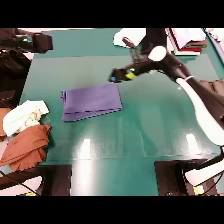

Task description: Fold the shirts.

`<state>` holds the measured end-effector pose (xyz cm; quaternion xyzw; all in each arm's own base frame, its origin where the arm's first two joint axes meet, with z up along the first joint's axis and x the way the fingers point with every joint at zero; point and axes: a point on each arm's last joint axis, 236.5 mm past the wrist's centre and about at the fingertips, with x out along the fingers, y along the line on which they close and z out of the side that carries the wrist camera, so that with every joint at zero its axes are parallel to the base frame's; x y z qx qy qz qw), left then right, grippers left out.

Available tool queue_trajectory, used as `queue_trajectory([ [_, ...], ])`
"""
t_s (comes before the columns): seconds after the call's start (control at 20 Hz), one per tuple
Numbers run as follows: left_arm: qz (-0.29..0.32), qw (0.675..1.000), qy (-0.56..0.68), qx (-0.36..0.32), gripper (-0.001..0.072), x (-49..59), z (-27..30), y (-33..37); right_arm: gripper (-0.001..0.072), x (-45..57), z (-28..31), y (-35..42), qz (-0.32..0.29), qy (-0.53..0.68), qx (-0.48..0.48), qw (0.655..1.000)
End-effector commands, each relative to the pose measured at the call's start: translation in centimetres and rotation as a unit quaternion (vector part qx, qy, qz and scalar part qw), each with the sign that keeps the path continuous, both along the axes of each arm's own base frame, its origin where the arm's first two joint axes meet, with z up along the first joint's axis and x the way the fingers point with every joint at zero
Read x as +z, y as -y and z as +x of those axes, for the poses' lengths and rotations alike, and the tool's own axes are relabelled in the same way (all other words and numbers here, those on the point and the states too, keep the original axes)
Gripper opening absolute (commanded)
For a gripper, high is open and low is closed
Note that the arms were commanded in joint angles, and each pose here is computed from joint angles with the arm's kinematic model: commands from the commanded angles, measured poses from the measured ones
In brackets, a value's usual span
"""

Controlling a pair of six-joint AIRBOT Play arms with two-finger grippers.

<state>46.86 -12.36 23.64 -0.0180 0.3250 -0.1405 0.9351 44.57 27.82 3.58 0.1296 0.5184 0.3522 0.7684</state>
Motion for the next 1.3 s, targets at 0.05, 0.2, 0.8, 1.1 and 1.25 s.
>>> queue_trajectory([
  [0.05,0.003,0.999,-0.003,-0.033,0.0024,-1.1,0.1,3.3,0.0663,-7.0,-1.6,6.8,0.022,-0.141,-0.098,0.985],
  [0.2,0.0,0.999,0.001,-0.037,0.0024,-1.1,0.3,3.9,0.0647,-8.7,-2.1,3.6,0.051,-0.173,-0.083,0.98],
  [0.8,-0.017,0.998,-0.017,-0.06,0.0023,-1.5,-0.9,5.9,0.0022,-6.4,2.0,-10.3,0.083,-0.077,0.018,0.993],
  [1.1,0.006,0.989,0.001,-0.147,0.0024,-1.3,-3.8,12.4,0.0022,2.4,8.2,9.6,-0.05,0.028,-0.089,0.994],
  [1.25,0.003,0.987,0.008,-0.159,0.0024,-1.0,-4.3,13.7,0.0022,5.9,7.4,24.1,-0.12,0.03,-0.186,0.975],
])
